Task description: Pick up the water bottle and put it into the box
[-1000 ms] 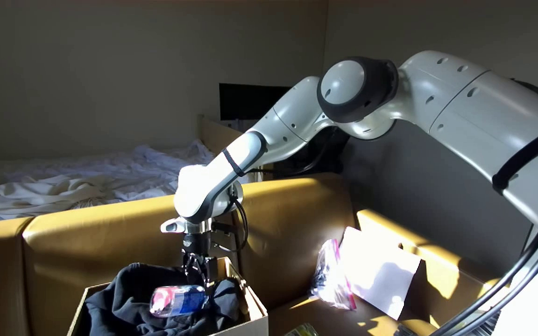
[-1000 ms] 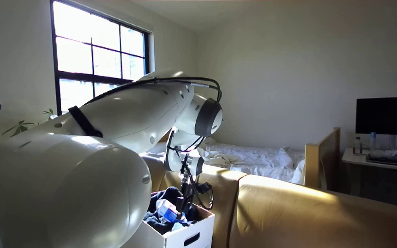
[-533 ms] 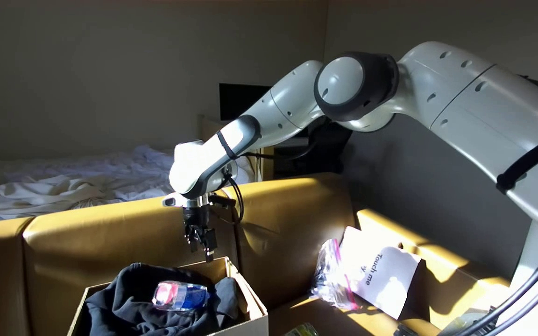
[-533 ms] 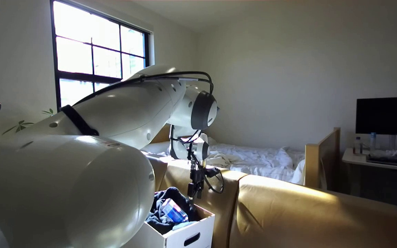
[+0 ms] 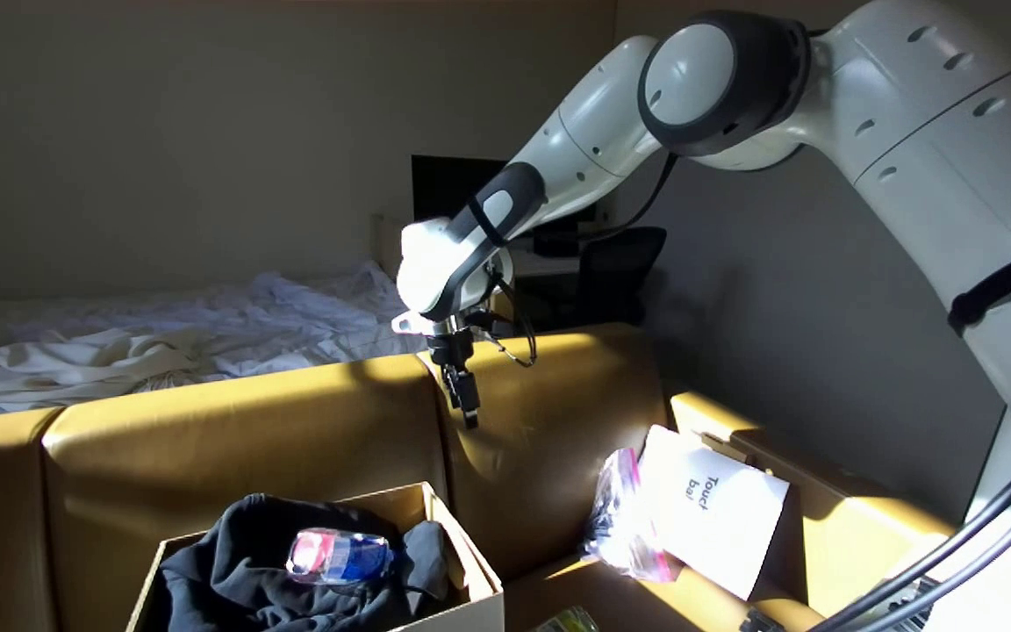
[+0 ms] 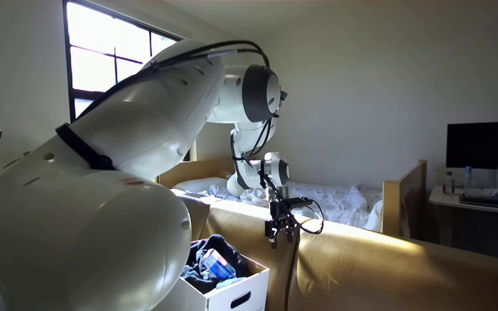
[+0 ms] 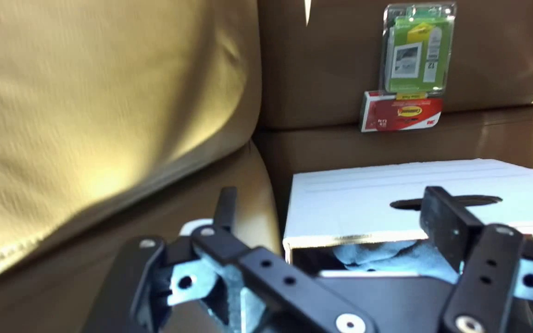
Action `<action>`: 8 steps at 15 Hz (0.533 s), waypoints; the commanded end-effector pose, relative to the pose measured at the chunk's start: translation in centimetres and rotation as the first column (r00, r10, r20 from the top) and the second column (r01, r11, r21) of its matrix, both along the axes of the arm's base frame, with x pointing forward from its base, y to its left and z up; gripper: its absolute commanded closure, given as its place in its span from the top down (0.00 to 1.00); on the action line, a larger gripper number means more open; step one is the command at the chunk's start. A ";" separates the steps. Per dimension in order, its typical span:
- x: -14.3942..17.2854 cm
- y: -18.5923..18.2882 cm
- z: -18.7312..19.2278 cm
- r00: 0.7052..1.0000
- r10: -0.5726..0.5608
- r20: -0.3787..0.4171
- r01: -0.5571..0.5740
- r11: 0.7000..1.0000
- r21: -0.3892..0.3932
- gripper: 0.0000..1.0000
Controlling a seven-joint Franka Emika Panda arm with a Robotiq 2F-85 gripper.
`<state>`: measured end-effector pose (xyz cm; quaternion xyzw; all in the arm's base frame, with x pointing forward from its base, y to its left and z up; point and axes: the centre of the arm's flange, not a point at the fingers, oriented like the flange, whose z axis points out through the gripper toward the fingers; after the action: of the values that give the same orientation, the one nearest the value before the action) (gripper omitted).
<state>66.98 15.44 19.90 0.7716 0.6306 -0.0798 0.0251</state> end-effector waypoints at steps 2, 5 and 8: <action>-6.4 -9.1 3.0 0.969 -0.248 0.011 0.248 0.969 0.015 1.00; -3.0 -8.8 2.1 0.978 -0.211 -0.005 0.211 0.978 -0.004 1.00; -3.6 -8.9 2.2 0.975 -0.224 -0.007 0.224 0.975 -0.006 1.00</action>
<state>63.33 6.56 22.10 0.8373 0.5396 -0.0867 0.0156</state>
